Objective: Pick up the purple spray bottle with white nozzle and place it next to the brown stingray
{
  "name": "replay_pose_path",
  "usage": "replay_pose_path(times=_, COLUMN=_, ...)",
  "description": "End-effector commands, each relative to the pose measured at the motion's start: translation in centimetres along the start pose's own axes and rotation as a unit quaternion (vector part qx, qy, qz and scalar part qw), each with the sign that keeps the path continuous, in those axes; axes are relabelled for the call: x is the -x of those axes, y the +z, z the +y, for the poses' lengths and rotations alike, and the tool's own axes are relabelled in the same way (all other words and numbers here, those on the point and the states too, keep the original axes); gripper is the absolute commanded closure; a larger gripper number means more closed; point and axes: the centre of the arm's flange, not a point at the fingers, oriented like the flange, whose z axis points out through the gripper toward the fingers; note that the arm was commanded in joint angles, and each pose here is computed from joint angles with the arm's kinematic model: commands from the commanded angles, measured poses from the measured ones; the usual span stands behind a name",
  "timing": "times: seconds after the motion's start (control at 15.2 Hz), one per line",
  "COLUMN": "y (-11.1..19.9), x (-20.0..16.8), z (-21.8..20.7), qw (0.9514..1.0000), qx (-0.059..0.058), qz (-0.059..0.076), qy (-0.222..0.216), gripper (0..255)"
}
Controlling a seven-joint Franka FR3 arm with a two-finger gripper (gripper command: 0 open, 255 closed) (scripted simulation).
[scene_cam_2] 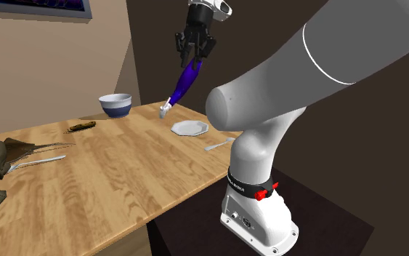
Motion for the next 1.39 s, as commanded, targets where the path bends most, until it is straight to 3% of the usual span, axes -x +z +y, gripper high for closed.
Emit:
replay_pose_path(times=0.0, y=-1.0, x=0.4, z=-0.1, qw=1.0, qx=0.0, qz=0.0, qy=0.0, gripper=255)
replay_pose_path(times=0.59, y=-5.3, x=2.0, z=-0.6, qw=1.0, qx=0.0, qz=0.0, qy=0.0, gripper=255)
replay_pose_path(times=1.32, y=-2.2, x=6.8, z=-13.9, qw=1.0, qx=0.0, qz=0.0, qy=0.0, gripper=255)
